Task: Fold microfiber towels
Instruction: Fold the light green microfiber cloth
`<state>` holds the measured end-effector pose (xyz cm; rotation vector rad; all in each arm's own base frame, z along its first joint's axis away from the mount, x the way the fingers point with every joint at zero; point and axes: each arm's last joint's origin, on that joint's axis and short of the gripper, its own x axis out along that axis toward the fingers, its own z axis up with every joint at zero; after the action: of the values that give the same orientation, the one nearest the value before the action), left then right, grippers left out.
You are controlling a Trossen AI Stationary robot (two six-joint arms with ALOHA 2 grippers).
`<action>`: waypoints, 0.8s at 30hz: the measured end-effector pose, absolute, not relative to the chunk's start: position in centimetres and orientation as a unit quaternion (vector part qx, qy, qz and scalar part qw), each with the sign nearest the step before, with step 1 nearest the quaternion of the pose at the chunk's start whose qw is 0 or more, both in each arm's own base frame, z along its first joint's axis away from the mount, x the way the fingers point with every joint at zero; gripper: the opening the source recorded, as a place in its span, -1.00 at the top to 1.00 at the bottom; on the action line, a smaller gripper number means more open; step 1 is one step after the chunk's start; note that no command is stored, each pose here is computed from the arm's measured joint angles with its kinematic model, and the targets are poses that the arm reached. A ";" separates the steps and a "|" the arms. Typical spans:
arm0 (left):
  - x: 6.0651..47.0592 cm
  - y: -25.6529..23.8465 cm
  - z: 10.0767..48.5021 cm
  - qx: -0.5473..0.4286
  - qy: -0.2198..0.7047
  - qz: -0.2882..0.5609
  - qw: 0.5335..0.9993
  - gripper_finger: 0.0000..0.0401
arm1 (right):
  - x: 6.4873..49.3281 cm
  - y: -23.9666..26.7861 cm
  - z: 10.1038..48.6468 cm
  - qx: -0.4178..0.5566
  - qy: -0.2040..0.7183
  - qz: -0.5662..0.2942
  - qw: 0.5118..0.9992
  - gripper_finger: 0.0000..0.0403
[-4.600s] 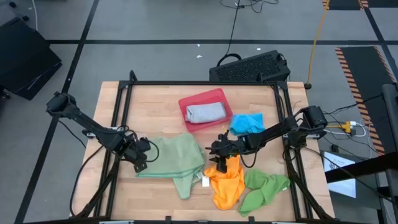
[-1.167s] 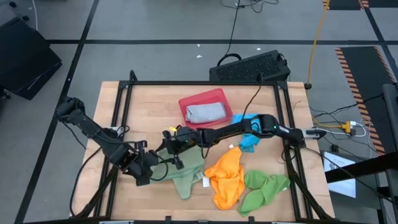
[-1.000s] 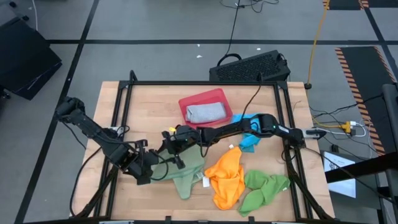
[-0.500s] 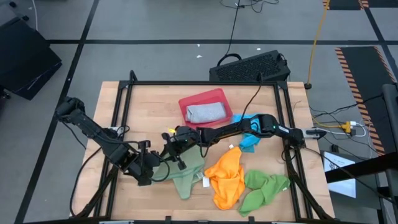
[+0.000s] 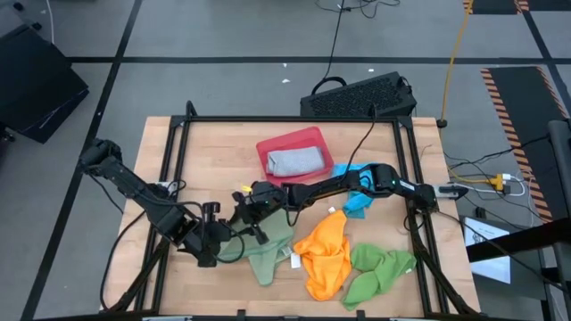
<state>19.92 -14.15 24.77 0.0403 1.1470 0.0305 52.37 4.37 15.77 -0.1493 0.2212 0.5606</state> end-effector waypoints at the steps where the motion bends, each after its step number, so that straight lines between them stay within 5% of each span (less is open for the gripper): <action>1: 19.9 -14.1 24.8 0.019 0.542 0.015 0.840 0.96 | 52.3 4.4 15.7 -0.074 0.110 0.281 0.950 0.30; 9: 19.9 -14.1 24.8 0.000 0.542 0.028 0.840 0.96 | 52.3 4.3 15.7 -0.091 0.105 0.289 0.947 0.95; 16: 19.5 -14.6 24.8 -0.095 0.534 0.086 0.836 0.75 | 52.4 4.1 15.9 -0.107 0.109 0.250 0.956 0.98; 24: 17.6 -17.3 24.1 -0.129 0.484 0.148 0.853 0.28 | 52.4 4.1 16.0 -0.117 0.122 0.207 0.964 0.99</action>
<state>17.60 -17.34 24.13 -0.2709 1.0185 0.3117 52.38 4.08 16.04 -0.2366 0.2470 0.4194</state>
